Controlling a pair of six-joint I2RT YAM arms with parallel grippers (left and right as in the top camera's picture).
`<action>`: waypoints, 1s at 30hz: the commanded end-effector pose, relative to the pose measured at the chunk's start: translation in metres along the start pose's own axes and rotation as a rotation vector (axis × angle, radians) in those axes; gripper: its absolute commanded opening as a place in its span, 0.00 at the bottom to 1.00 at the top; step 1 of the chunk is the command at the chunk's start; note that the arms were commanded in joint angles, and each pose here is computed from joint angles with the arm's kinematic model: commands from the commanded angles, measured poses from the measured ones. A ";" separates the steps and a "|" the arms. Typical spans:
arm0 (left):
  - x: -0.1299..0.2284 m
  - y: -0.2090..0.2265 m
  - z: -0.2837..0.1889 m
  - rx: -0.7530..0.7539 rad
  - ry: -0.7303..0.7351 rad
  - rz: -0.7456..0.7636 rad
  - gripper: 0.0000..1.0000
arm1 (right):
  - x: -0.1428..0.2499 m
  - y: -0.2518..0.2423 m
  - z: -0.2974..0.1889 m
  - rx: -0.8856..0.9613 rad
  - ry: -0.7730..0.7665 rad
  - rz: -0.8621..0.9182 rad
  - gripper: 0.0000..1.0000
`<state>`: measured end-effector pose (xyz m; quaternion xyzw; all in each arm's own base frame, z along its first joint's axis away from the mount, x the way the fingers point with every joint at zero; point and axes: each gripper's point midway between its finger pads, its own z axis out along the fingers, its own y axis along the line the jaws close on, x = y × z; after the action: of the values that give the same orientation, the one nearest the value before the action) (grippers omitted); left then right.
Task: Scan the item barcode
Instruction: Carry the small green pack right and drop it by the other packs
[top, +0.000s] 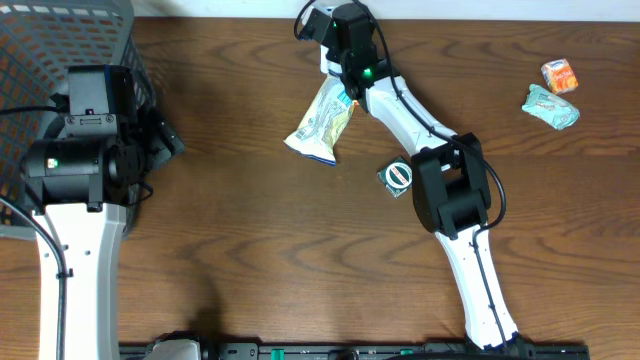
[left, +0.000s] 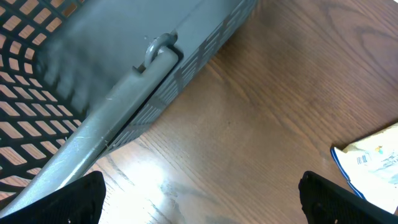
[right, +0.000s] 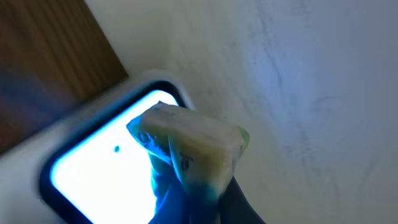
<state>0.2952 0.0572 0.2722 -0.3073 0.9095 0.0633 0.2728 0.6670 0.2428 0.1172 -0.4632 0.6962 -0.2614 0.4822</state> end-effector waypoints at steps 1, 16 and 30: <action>-0.001 0.004 0.002 -0.020 0.001 -0.020 0.98 | -0.002 -0.013 -0.003 0.048 0.012 -0.020 0.01; 0.000 0.004 0.002 -0.020 0.001 -0.020 0.98 | 0.080 -0.146 -0.059 0.170 0.208 0.456 0.01; -0.001 0.004 0.002 -0.020 0.001 -0.020 0.98 | 0.358 -0.141 -0.123 0.023 0.838 0.629 0.25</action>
<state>0.2952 0.0572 0.2722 -0.3073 0.9095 0.0633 0.2728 0.5830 -0.1298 0.1323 -0.1251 0.9238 -0.2794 0.2299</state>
